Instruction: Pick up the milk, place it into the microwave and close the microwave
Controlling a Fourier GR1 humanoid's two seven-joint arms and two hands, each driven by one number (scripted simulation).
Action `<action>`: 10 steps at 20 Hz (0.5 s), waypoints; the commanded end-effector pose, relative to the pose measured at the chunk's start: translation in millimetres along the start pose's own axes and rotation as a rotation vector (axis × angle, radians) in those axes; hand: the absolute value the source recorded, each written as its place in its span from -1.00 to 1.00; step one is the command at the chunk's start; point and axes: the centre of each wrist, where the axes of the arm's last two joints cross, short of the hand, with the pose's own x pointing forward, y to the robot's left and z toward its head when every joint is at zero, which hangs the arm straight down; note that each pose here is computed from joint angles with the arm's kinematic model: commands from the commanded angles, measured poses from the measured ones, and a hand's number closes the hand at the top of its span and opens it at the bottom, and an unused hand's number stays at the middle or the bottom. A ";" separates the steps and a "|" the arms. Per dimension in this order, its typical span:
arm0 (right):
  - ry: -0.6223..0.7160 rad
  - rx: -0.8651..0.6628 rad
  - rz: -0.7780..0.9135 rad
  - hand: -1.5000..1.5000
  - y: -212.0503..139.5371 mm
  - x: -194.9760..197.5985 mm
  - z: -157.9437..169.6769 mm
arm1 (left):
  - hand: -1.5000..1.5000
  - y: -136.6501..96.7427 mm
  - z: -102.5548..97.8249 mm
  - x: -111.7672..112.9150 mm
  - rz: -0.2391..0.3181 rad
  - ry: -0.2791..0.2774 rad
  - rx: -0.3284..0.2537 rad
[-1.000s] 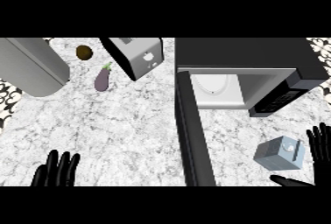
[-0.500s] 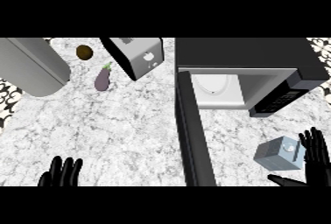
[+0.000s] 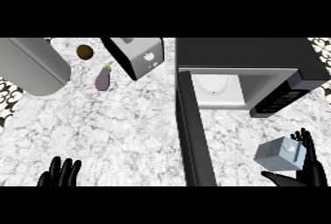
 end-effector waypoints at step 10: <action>-0.131 0.138 -0.002 1.00 27.7 -18.1 -7.5 | -1.00 6.3 2.9 17.5 0.014 -0.043 0.024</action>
